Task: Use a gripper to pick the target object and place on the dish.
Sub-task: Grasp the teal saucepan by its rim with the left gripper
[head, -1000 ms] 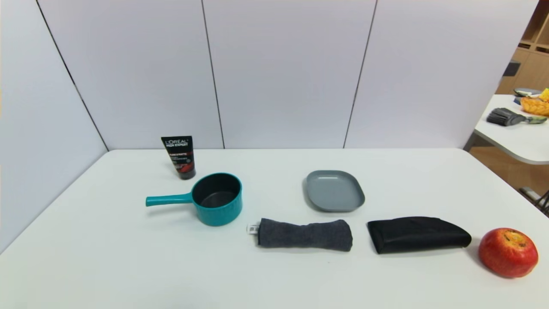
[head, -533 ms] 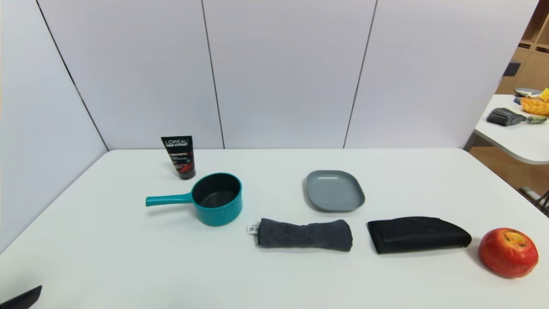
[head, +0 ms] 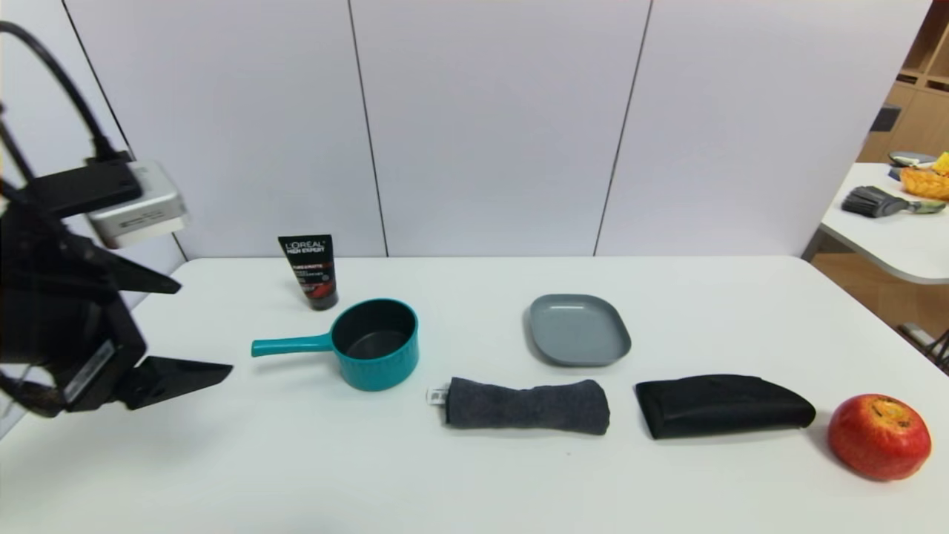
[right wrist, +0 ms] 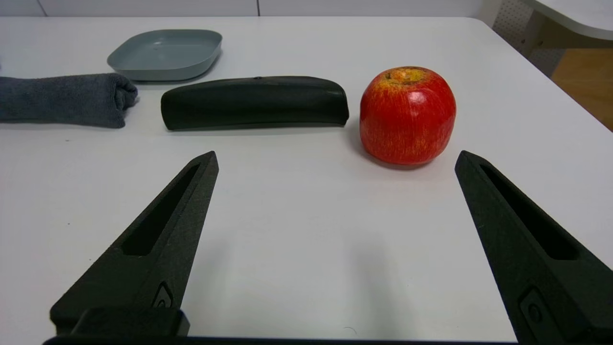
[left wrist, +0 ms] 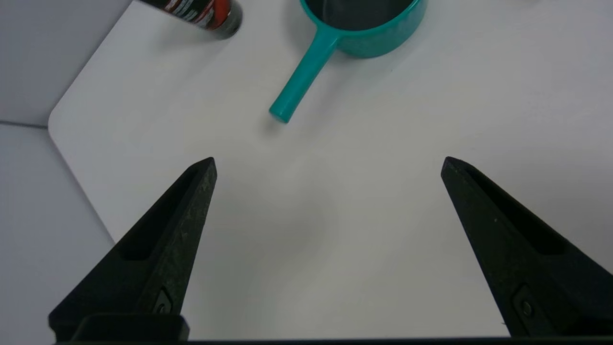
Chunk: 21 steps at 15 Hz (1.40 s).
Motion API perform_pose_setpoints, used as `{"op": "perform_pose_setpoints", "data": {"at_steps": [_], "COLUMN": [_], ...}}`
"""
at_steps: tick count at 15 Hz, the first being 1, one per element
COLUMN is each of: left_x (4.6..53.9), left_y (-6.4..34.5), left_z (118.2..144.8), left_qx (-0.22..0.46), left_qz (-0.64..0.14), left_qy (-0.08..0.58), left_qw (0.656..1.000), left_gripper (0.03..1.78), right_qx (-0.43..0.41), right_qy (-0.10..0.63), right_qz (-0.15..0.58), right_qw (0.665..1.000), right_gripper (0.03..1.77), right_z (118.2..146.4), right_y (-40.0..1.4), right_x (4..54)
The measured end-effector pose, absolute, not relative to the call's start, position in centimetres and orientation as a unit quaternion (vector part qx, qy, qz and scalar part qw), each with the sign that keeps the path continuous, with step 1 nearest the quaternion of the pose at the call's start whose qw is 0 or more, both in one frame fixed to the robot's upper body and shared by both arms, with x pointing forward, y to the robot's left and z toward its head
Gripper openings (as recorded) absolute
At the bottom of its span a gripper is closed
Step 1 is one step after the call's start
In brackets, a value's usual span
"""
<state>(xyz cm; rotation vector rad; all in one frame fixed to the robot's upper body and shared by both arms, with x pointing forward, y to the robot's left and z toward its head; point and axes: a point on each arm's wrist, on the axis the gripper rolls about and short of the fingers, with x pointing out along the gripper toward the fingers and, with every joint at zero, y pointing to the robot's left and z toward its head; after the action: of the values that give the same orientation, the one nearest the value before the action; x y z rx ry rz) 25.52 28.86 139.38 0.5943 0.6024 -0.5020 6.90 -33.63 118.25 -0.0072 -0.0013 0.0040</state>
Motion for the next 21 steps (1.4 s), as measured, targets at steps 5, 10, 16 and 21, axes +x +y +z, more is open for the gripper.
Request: {"op": "perform_pose_setpoints", "data": {"at_steps": [5,10,16,21], "left_x": [32.4,36.4,39.1,40.3], "left_y": [24.0,21.5,20.2,19.8], "left_z": [137.8,135.8,132.5,130.0], "left_qx": [0.352,0.377,0.371,0.367], "left_qz": [-0.361,-0.460,-0.503,-0.513], "left_qy": [0.291,0.307,0.337,0.374], "left_qw": [0.813,0.743,0.705,0.680], "left_gripper": [1.69,1.69,1.69,1.69], "right_qx": [-0.004,-0.004,-0.004,-0.004], "right_qy": [-0.001,0.000,-0.001,-0.001], "right_qz": [0.002,0.002,0.002,0.002], "right_qw": [1.000,1.000,1.000,1.000], "right_gripper": [1.71,1.71,1.71,1.71], "right_z": [118.2,118.2,118.2,118.2], "right_y": [-33.6,-33.6,-33.6,-33.6], "right_x": [6.9,6.9,6.9,6.9]}}
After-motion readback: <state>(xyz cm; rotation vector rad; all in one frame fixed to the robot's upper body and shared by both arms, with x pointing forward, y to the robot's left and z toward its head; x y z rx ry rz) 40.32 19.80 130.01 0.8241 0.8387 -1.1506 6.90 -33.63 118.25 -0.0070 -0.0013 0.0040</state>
